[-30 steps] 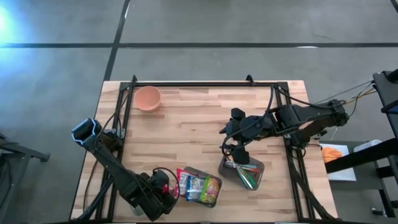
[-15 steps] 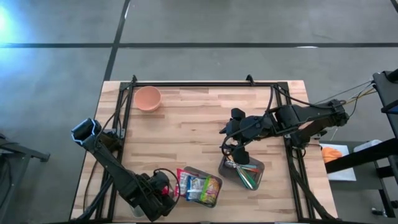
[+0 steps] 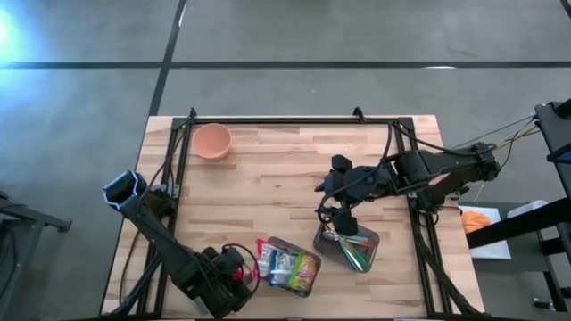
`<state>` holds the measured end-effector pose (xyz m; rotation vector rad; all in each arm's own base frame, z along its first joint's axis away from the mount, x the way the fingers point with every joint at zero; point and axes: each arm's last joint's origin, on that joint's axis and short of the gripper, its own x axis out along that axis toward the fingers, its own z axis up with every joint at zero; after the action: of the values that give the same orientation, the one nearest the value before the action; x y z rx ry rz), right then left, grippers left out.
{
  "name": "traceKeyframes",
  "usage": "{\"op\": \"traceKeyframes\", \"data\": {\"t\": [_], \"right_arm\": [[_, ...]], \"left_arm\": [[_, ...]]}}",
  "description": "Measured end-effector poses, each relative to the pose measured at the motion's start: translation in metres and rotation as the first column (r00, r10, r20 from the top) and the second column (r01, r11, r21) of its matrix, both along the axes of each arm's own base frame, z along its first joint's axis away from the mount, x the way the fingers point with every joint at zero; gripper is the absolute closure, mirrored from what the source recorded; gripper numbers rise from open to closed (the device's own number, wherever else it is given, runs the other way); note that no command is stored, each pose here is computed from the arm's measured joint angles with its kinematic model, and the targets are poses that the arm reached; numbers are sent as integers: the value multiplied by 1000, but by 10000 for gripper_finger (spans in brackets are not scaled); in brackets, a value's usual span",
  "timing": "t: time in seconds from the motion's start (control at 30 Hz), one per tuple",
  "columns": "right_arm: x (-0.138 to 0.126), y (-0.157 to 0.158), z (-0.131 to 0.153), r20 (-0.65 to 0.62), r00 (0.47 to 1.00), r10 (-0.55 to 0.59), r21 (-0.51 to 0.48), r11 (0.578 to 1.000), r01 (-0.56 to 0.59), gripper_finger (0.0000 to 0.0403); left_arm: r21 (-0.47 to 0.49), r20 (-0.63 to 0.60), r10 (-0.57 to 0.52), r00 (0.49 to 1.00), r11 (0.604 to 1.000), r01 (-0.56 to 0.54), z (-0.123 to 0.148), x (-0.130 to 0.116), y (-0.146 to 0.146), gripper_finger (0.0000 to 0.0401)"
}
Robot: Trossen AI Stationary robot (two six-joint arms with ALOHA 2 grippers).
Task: Pick & Place Food Item
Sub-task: Put the red seasoning into the left gray bin
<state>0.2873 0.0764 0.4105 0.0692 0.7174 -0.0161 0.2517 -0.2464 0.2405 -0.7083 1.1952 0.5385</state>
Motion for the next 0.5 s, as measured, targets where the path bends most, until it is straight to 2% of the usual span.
{"op": "traceKeyframes", "data": {"t": [0.17,0.5], "right_arm": [[0,0,0,0,1000,0,0,1000,0,146],[0,0,0,0,1000,-5,6,1000,5,146]], "left_arm": [[11,-31,-35,999,999,35,-7,0,0,199],[-51,-66,-48,997,998,45,-7,-1,-1,199]]}}
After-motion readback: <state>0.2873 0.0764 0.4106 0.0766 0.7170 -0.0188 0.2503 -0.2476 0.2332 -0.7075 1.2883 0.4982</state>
